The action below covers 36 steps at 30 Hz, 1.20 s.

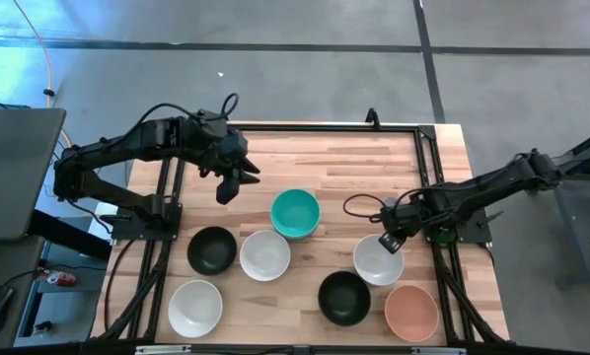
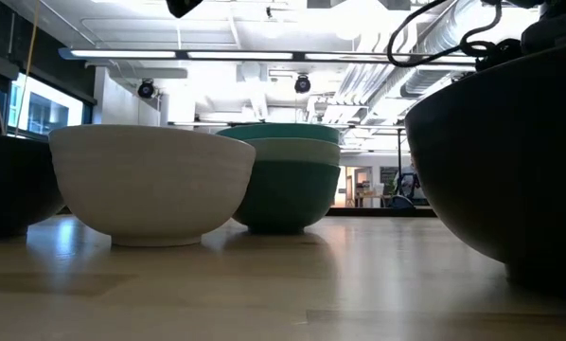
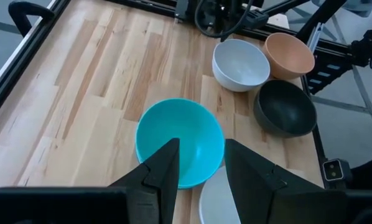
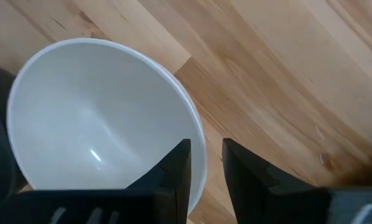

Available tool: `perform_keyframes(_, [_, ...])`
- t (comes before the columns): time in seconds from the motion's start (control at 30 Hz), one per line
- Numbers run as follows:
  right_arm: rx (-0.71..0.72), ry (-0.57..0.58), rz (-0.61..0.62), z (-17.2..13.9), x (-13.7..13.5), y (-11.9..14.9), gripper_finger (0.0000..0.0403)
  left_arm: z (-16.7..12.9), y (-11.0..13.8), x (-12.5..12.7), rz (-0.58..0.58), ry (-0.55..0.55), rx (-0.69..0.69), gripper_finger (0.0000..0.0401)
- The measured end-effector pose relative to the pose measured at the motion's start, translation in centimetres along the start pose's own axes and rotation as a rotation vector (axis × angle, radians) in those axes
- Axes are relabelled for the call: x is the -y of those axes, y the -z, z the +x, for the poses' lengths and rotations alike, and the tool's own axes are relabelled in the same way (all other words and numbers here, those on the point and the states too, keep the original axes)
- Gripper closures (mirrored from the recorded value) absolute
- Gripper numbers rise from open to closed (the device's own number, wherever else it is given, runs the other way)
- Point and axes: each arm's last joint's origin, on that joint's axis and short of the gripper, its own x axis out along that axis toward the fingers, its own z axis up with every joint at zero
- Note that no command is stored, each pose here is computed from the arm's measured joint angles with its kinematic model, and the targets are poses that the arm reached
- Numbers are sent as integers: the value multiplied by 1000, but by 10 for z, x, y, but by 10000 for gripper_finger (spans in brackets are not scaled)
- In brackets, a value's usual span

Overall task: Nest bowls inside each other
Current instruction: Stack the top right white bowl on the blue bowl

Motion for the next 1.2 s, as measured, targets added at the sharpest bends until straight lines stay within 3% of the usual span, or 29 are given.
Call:
perform_keyframes(0.53, [-60, 45, -49, 17, -8, -5, 320, 1, 1, 6, 16, 18, -5, 284])
perform_keyframes(0.8, [-57, 47, -22, 17, -8, -5, 394, 1, 1, 6, 16, 17, -5, 284])
perform_keyframes(1.2, [-62, 35, 16, 15, -9, -6, 401, 1, 1, 6, 23, 15, -4, 284])
